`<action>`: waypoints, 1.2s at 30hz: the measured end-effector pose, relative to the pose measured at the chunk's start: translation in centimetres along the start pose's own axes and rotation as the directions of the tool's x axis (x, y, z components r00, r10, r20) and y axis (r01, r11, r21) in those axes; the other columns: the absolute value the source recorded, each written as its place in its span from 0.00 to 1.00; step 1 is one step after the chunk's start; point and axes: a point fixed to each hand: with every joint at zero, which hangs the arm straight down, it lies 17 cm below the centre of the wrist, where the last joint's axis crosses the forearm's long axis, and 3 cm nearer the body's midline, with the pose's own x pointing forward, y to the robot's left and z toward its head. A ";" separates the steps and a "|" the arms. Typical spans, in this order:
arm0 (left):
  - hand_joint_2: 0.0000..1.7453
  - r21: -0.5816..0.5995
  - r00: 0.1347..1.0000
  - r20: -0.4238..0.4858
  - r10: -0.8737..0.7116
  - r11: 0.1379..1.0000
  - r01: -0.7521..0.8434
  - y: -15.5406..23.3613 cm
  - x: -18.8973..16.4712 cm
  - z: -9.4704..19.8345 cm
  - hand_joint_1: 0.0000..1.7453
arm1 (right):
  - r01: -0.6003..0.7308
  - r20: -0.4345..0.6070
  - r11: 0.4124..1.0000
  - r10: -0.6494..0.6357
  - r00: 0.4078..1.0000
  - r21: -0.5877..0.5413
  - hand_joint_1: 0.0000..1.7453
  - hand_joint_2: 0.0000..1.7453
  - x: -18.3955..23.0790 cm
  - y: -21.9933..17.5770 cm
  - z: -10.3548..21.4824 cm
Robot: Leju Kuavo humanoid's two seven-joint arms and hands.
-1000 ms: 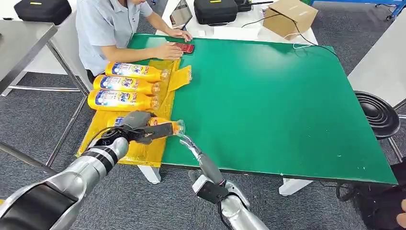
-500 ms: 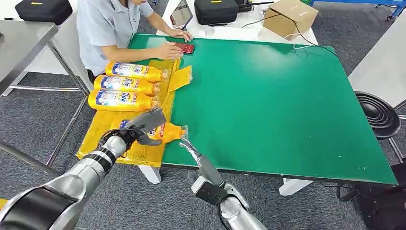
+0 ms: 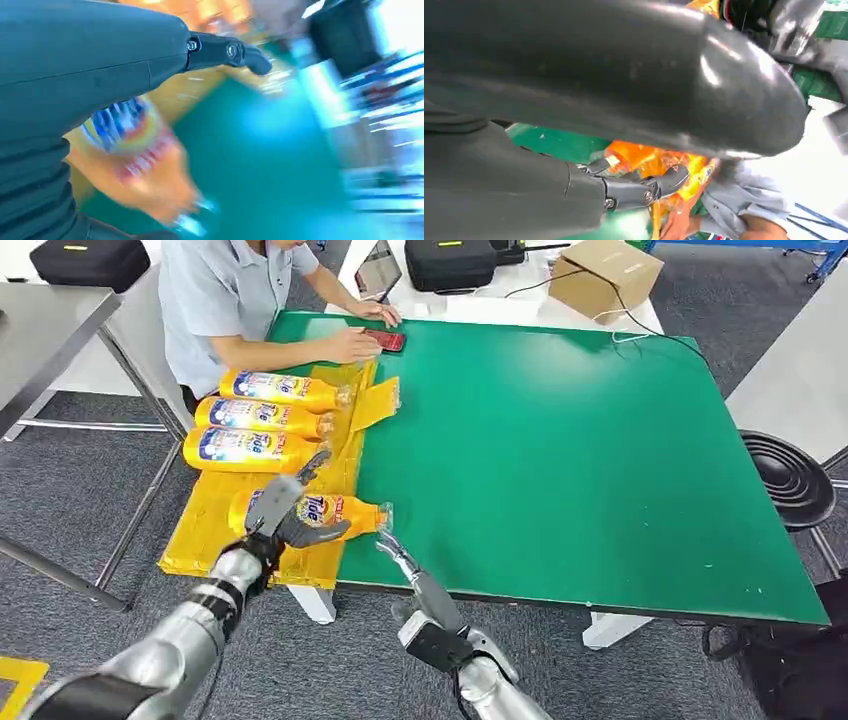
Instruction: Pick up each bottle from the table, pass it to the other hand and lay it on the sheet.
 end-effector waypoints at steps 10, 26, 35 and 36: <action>1.00 0.181 0.869 0.340 0.359 0.882 -0.435 4.8 8.9 2.7 0.00 | 0.005 0.002 1.000 -0.005 1.000 0.017 0.00 0.00 0.1 0.8 0.1; 1.00 0.354 0.865 0.360 0.350 0.807 -0.474 6.6 10.1 8.2 0.00 | -0.016 0.102 0.901 0.067 0.993 -0.434 0.00 1.00 6.0 -6.9 1.9; 1.00 0.295 0.988 0.148 0.041 0.952 -0.083 -1.4 7.4 8.8 0.00 | -0.049 0.151 0.779 0.183 0.971 -0.625 0.00 1.00 11.2 -10.9 6.2; 1.00 0.267 0.990 0.142 0.026 0.962 -0.063 -2.5 7.3 9.0 0.00 | -0.045 0.152 0.775 0.180 0.972 -0.631 0.00 1.00 11.4 -11.1 6.6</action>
